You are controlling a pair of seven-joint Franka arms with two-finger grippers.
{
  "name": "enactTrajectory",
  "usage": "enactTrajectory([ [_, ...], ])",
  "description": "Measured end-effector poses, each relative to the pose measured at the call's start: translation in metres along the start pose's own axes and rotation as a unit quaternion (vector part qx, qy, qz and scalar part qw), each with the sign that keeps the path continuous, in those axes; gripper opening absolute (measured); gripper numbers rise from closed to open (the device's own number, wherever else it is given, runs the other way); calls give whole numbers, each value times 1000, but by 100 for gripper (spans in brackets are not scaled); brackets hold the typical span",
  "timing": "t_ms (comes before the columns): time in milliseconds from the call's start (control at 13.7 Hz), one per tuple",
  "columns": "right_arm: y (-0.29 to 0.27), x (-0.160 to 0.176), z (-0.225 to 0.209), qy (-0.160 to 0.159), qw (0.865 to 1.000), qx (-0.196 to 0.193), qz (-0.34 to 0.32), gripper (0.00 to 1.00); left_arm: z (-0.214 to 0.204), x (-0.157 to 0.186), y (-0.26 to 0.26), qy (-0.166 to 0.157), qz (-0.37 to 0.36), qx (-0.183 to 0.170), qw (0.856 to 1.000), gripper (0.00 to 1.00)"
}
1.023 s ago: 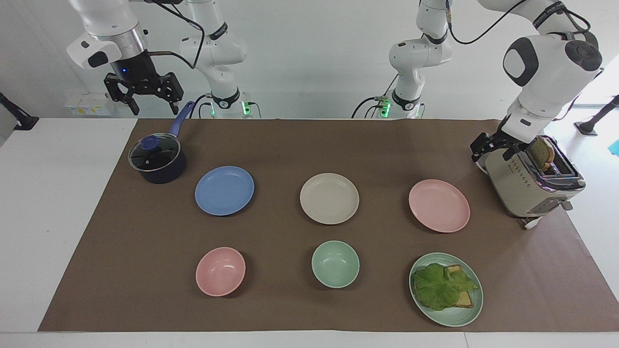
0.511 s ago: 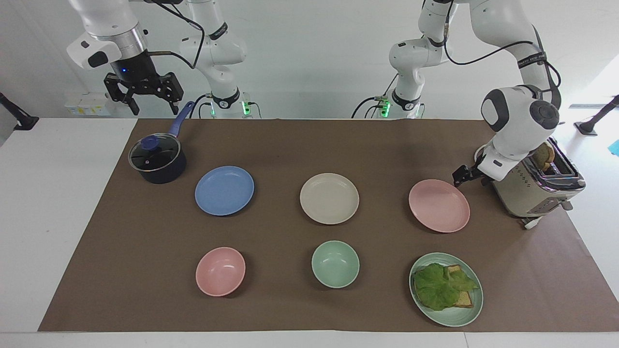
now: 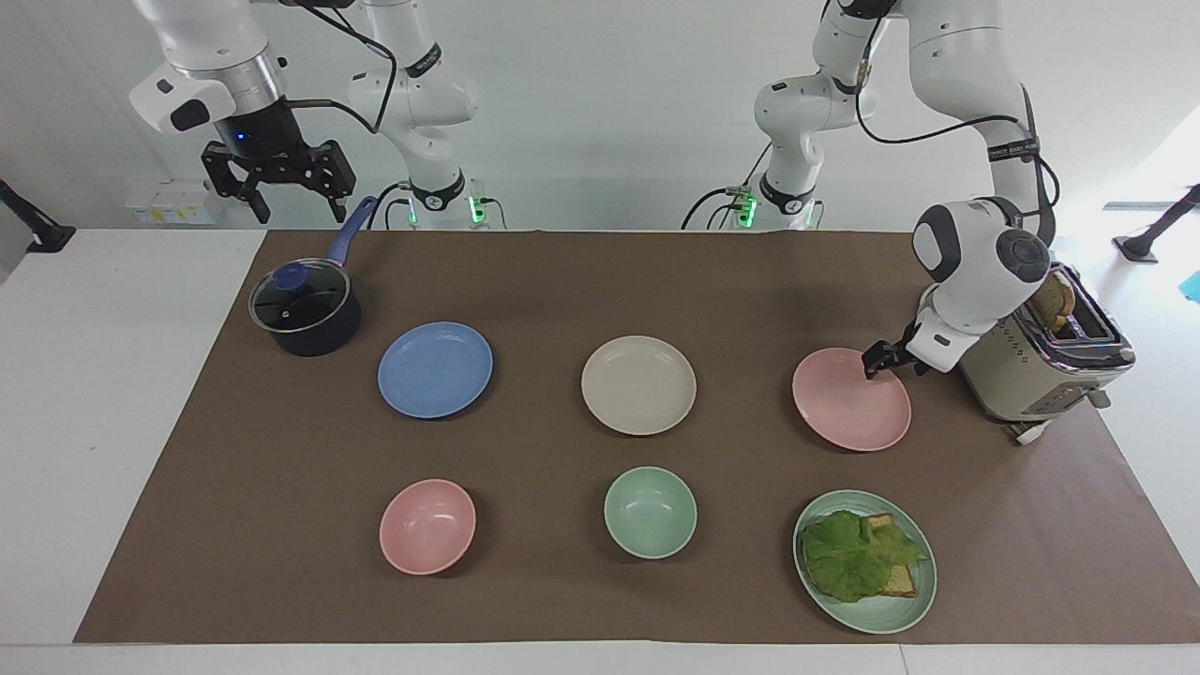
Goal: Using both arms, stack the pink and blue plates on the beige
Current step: 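Grasp the rim of the pink plate with the left gripper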
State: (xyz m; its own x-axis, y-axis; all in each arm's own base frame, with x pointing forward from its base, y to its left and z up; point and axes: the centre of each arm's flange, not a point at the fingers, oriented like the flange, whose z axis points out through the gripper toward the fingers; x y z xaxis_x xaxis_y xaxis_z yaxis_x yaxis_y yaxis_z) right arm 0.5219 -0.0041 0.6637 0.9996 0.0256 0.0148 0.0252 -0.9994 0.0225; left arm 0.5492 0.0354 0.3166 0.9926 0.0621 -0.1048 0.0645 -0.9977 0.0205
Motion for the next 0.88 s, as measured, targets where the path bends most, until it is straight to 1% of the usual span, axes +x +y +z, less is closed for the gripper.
enactTrajectory([
  [219, 0, 0, 0, 0, 1000, 0, 0, 100, 4, -2, -1, -4, -25, 0, 1000, 100],
  [292, 0, 0, 0, 0, 1000, 0, 0, 100, 4, -3, -2, -5, -28, 0, 1000, 89],
  [365, 0, 0, 0, 0, 1000, 0, 0, 100, 4, -3, -2, -5, -29, 0, 1000, 74],
  [584, 0, 0, 0, 0, 1000, 0, 0, 100, 4, -3, -2, -5, -30, 0, 1000, 41],
  [731, 0, 0, 0, 0, 1000, 0, 0, 100, 3, -3, -2, -5, -33, 0, 999, 14],
  [804, 0, 0, 0, 0, 1000, 0, 0, 100, 1, -4, -2, -10, -33, 0, 999, 9],
  [877, 0, 0, 0, 0, 1000, 0, 0, 100, -3, -5, -1, -18, -33, 0, 999, 8],
])
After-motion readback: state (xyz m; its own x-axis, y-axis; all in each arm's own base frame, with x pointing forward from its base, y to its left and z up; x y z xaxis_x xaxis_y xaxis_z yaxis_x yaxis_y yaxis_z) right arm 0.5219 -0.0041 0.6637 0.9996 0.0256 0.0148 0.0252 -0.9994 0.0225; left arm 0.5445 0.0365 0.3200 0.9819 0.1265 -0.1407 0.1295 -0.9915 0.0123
